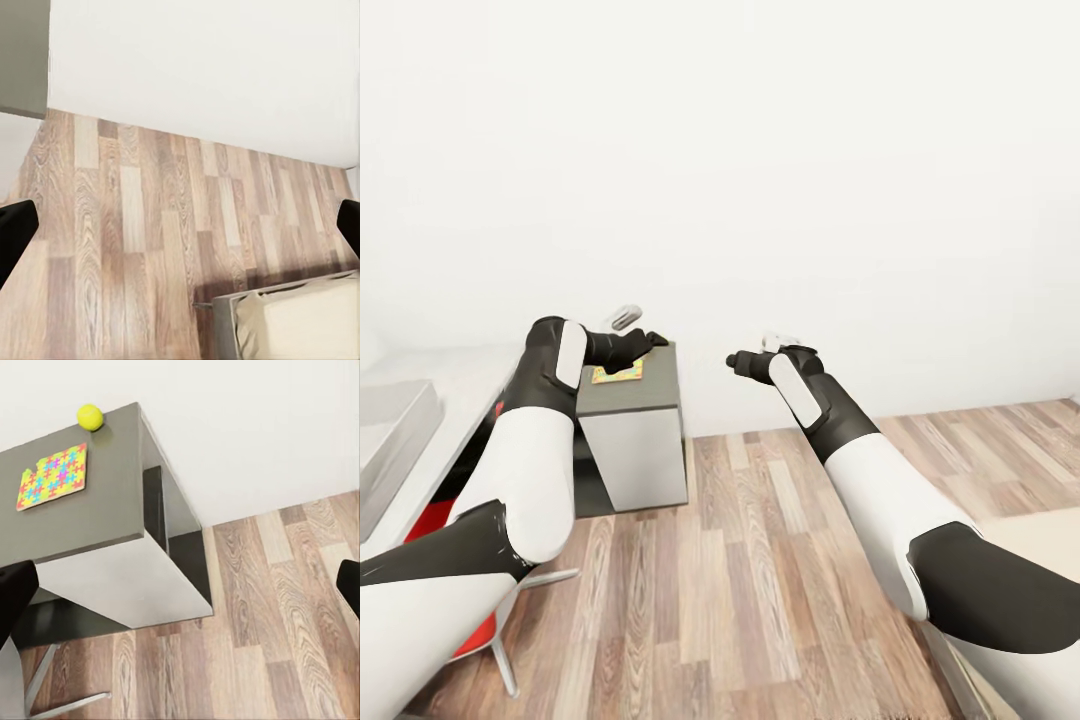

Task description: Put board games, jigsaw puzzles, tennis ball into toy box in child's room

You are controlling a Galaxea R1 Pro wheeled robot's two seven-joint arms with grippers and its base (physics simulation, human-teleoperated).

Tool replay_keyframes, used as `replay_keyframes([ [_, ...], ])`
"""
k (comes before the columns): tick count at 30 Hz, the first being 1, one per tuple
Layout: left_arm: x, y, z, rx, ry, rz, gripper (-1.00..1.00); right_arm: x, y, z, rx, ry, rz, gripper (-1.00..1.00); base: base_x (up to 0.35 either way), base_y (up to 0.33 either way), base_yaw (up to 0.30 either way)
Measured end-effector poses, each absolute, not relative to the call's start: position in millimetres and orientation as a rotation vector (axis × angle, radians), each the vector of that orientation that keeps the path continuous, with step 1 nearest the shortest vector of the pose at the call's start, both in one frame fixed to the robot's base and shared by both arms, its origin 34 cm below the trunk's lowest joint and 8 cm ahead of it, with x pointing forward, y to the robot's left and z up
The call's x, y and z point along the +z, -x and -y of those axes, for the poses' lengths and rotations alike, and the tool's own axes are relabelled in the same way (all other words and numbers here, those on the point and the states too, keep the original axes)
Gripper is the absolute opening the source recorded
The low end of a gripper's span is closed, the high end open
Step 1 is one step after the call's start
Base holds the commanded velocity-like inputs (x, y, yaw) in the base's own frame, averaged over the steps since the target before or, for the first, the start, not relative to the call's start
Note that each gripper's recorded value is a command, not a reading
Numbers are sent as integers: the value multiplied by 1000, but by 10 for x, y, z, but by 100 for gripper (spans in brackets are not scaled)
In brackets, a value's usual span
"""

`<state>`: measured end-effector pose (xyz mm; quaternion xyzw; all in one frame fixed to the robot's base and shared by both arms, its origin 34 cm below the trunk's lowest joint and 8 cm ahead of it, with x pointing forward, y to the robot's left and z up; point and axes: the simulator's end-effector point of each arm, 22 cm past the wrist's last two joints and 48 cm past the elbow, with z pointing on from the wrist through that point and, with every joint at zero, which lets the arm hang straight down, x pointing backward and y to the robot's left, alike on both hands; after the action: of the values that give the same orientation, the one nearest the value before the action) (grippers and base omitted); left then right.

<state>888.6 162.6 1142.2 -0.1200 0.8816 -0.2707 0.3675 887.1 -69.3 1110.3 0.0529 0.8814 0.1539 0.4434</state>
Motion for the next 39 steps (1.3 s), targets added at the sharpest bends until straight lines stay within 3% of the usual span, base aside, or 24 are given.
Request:
replay_keyframes([
  [30,10602,-8541,-1746,-655,366,-2390,100,11075,-8855,710,364,-127,-2189,100,0,0,-25],
  [39,10337,-8404,-1743,-640,374,-2435,100,10439,-8552,716,367,-154,-2282,100,0,0,0],
])
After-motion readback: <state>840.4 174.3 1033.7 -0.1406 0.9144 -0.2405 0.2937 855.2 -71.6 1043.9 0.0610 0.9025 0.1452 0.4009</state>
